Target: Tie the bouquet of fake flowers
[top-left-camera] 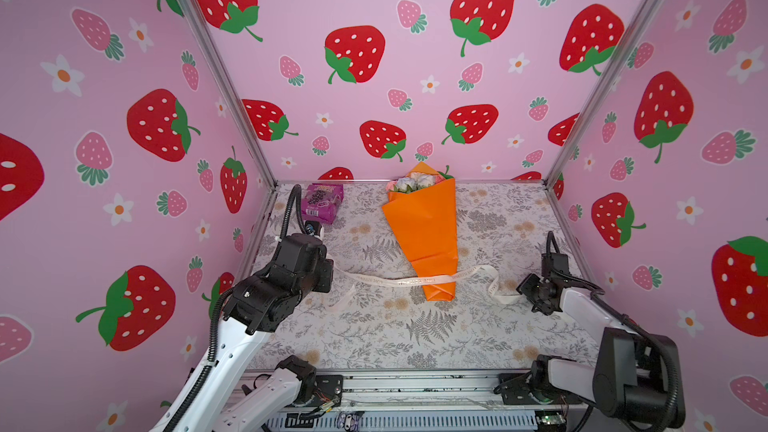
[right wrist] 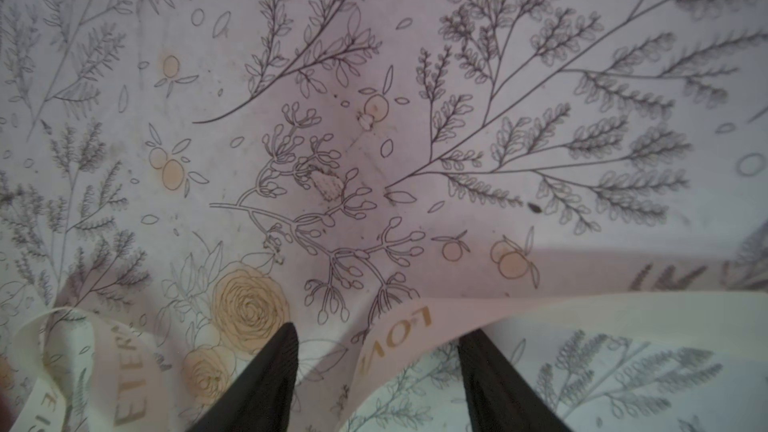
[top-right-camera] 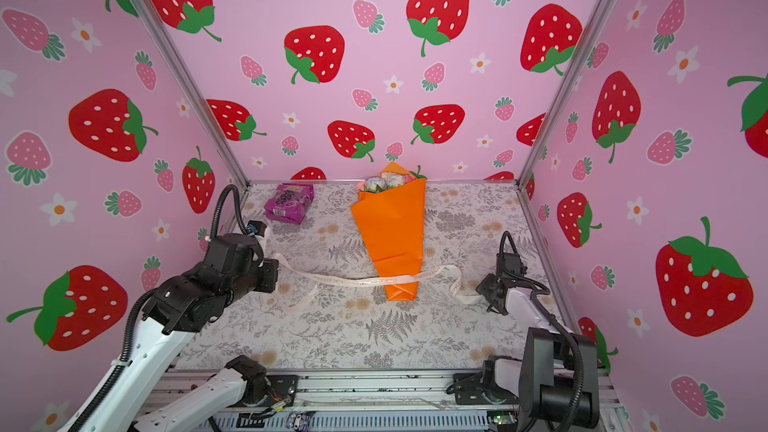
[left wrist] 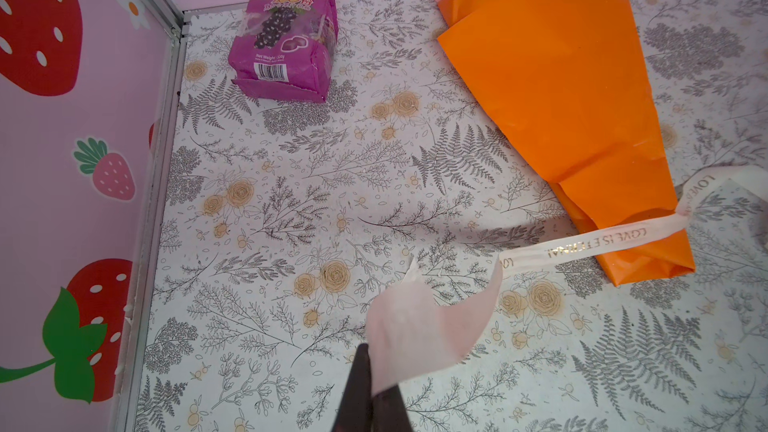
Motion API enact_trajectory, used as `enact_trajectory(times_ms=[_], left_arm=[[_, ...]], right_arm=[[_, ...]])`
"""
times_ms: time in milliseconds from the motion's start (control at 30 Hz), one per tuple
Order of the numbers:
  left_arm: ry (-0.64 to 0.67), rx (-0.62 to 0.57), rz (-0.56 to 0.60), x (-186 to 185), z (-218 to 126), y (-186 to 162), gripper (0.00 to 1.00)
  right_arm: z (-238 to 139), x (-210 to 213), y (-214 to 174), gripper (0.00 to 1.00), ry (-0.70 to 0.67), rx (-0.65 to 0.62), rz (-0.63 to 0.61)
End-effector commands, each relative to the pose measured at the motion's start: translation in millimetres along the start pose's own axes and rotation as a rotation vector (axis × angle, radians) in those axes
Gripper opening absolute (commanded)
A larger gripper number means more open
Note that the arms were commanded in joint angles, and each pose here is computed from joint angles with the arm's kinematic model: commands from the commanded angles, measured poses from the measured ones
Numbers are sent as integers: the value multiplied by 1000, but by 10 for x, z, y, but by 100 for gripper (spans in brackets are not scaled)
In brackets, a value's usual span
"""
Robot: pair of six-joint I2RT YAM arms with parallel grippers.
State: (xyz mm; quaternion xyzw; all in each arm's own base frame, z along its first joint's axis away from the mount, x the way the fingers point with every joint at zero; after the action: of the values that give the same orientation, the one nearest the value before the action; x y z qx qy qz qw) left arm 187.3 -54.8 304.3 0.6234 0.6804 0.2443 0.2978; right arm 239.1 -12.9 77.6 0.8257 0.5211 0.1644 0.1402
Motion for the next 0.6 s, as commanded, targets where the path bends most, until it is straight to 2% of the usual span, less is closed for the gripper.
enact_trajectory(times_ms=[0,67,200,267,400,567], left_arm=[[10,-2,5,15,14,1,0],[16,1,10,19,22,-3,0],[22,0,11,26,34,-7,0],[23,3,13,27,40,-15,0],[37,12,18,52,42,-39,0],[109,2,9,162,24,-71,0]], right_arm=[[56,49,25,60,-23,7,-37],[77,52,3,50,-34,12,-49],[9,17,73,13,-70,-37,-69],[-102,-22,206,4,-121,-91,-91],[-463,-176,533,0,-234,-219,-87],[-1227,-517,1016,0,-370,-501,52]])
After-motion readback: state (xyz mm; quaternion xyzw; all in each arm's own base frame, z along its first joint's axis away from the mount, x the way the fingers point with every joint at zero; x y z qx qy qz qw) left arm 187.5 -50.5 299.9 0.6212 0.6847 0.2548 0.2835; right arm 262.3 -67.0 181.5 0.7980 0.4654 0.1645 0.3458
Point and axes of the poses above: each gripper's point midway between its finger pads, its own z axis out along the fingers, its own x axis along the line the jaws close on, y = z × x, the point moved 6 cm from there along -z, back along the fingers, and after that the axes turned 12 degrees about -z, right-handed, at the moved point
